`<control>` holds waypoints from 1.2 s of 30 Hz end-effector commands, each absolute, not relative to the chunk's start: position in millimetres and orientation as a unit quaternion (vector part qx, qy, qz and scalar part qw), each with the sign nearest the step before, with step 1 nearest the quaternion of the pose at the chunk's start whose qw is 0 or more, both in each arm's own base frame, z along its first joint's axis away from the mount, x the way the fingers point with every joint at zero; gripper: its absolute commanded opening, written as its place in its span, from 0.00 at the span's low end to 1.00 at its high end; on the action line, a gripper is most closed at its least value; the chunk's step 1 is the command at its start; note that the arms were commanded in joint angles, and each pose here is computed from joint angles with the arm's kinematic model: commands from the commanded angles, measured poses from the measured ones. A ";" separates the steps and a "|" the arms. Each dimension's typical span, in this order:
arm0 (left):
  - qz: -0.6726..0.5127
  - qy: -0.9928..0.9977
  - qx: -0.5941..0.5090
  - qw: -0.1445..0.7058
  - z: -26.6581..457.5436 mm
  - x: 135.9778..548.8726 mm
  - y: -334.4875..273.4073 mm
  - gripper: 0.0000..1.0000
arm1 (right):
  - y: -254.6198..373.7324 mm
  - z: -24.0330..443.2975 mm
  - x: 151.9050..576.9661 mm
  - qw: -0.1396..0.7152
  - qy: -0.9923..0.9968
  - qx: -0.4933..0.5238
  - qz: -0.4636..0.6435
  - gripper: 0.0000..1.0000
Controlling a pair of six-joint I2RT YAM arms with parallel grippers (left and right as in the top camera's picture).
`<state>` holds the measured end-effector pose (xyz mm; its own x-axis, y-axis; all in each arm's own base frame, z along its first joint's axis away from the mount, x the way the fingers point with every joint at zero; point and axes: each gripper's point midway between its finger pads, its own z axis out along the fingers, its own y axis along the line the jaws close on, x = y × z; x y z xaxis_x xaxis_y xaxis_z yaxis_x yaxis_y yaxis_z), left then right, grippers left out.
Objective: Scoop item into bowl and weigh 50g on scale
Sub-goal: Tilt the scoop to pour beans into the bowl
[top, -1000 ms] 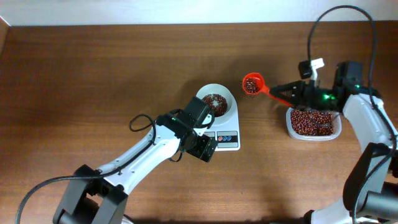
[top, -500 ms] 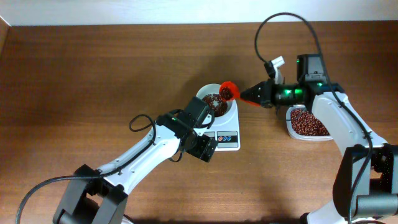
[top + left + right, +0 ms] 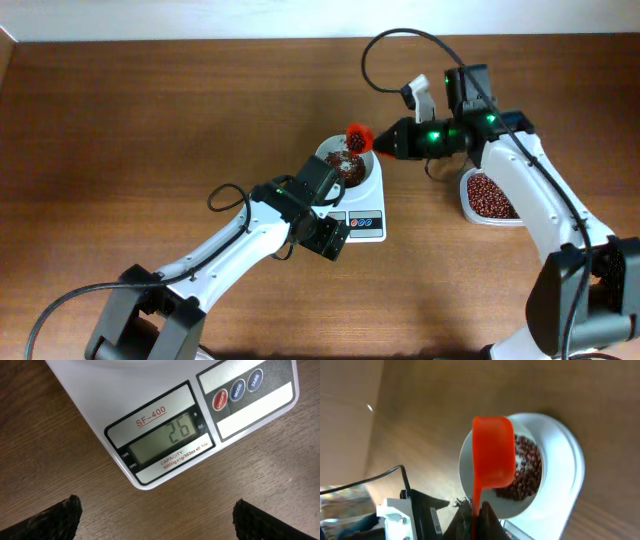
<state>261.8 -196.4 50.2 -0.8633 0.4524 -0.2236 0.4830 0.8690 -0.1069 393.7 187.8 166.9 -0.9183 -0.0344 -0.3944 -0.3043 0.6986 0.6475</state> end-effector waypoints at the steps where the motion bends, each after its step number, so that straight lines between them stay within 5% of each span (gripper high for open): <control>1: -0.089 0.958 0.252 0.101 55.0 259.2 -199.4 0.99 | 186.2 182.2 400.3 0.209 0.903 -0.147 0.345 0.04; 36: -0.089 0.958 0.252 0.102 55.0 259.4 -199.2 0.99 | 196.8 168.6 392.4 0.232 0.899 -0.272 0.252 0.04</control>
